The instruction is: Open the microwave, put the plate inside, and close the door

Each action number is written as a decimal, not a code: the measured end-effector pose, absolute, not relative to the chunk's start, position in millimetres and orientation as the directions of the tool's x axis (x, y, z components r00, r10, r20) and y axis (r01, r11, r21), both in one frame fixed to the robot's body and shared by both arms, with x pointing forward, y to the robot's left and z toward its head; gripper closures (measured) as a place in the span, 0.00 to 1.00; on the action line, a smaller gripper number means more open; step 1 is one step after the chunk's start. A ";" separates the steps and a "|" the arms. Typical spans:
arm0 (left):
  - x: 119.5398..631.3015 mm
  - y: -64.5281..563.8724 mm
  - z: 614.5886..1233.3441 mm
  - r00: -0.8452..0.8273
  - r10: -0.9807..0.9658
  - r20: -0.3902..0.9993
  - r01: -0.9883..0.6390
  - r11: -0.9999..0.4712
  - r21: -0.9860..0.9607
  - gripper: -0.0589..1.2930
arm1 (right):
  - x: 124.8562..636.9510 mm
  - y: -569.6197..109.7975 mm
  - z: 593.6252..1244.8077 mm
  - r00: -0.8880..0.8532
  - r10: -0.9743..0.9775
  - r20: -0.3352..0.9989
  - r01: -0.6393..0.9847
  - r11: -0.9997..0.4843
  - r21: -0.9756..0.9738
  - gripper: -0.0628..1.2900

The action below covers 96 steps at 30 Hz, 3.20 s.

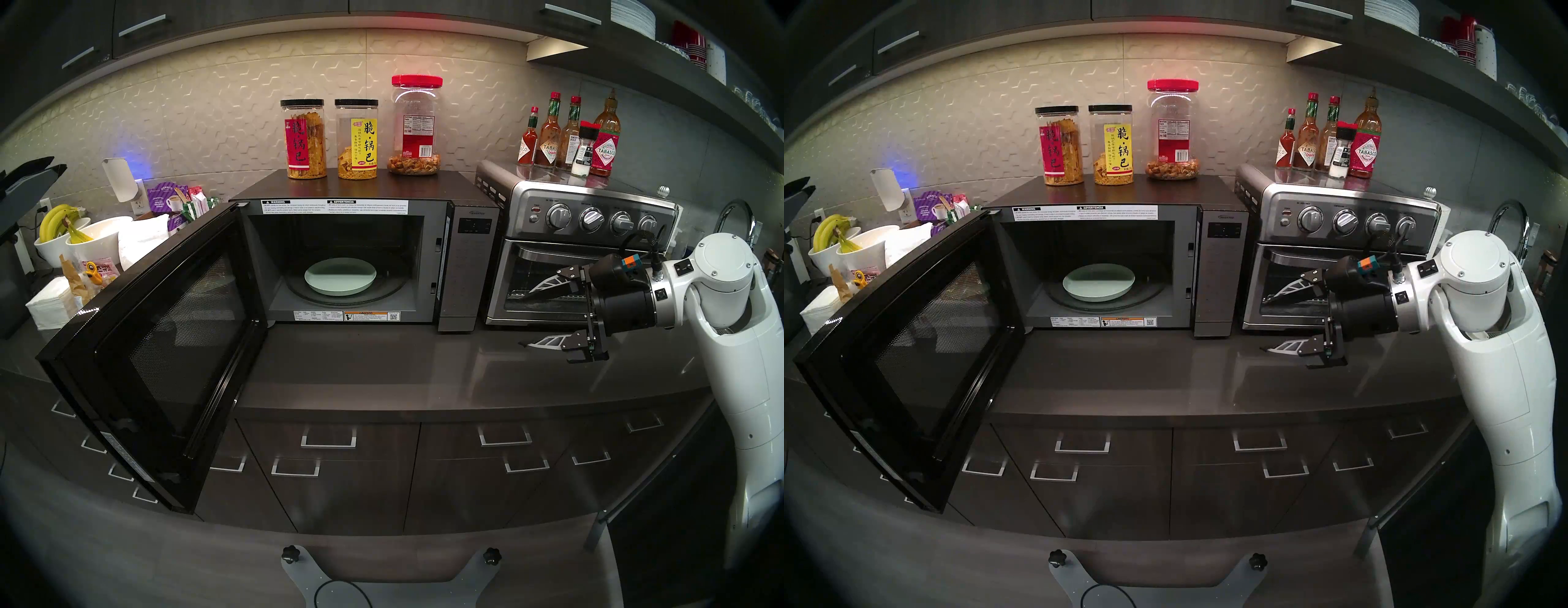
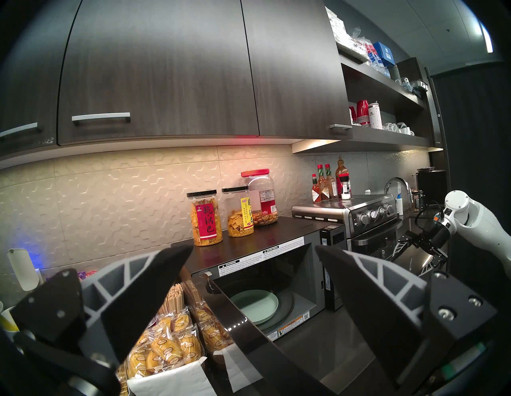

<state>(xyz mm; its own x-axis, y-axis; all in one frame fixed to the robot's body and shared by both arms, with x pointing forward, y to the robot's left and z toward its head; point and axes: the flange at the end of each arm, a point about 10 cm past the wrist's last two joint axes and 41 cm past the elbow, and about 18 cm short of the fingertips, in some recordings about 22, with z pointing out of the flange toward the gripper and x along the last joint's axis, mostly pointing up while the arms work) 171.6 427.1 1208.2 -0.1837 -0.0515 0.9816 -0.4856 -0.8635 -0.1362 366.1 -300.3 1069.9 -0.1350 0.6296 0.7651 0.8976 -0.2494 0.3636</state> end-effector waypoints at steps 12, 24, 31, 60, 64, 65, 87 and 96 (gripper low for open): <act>171.6 427.1 1208.2 -0.184 -0.052 0.982 -0.486 -0.863 -0.136 0.02 | 365.8 -300.2 1069.9 -0.135 0.630 0.765 0.899 -0.246 0.362 0.05; 170.6 427.3 1210.1 -0.194 -0.050 0.980 -0.485 -0.863 -0.141 0.02 | 365.7 -300.2 1070.0 -0.135 0.630 0.765 0.900 -0.244 0.360 0.05; 170.0 431.2 1211.7 -0.199 -0.037 0.979 -0.477 -0.869 -0.130 0.02 | 365.6 -300.3 1070.1 -0.135 0.631 0.764 0.901 -0.244 0.360 0.05; 164.9 452.8 1190.5 -0.209 0.116 0.971 -0.462 -0.887 0.007 0.02 | 365.4 -300.6 1070.2 -0.136 0.633 0.763 0.901 -0.242 0.361 0.05; 165.9 462.7 1188.1 -0.210 0.134 0.969 -0.445 -0.895 0.027 0.02 | 365.4 -300.6 1070.2 -0.136 0.633 0.762 0.901 -0.242 0.361 0.05; 166.3 465.7 1187.2 -0.209 0.138 0.968 -0.439 -0.898 0.033 0.02 | 365.4 -300.6 1070.2 -0.136 0.633 0.762 0.901 -0.241 0.361 0.05; 175.5 506.6 1160.3 -0.124 0.168 0.978 -0.309 -0.943 0.123 0.02 | 365.2 -300.8 1070.1 -0.137 0.634 0.761 0.901 -0.239 0.362 0.05; 177.7 507.8 1144.5 -0.051 0.150 0.987 -0.263 -0.956 0.132 0.02 | 365.1 -300.8 1070.2 -0.138 0.635 0.760 0.901 -0.238 0.362 0.05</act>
<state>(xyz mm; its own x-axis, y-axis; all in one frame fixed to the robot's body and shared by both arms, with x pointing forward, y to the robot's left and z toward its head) 177.7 507.8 1144.5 -0.0511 0.1501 0.9874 -0.2627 -0.9559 0.1317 365.1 -300.8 1070.2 -0.1380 0.6350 0.7601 0.9013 -0.2376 0.3622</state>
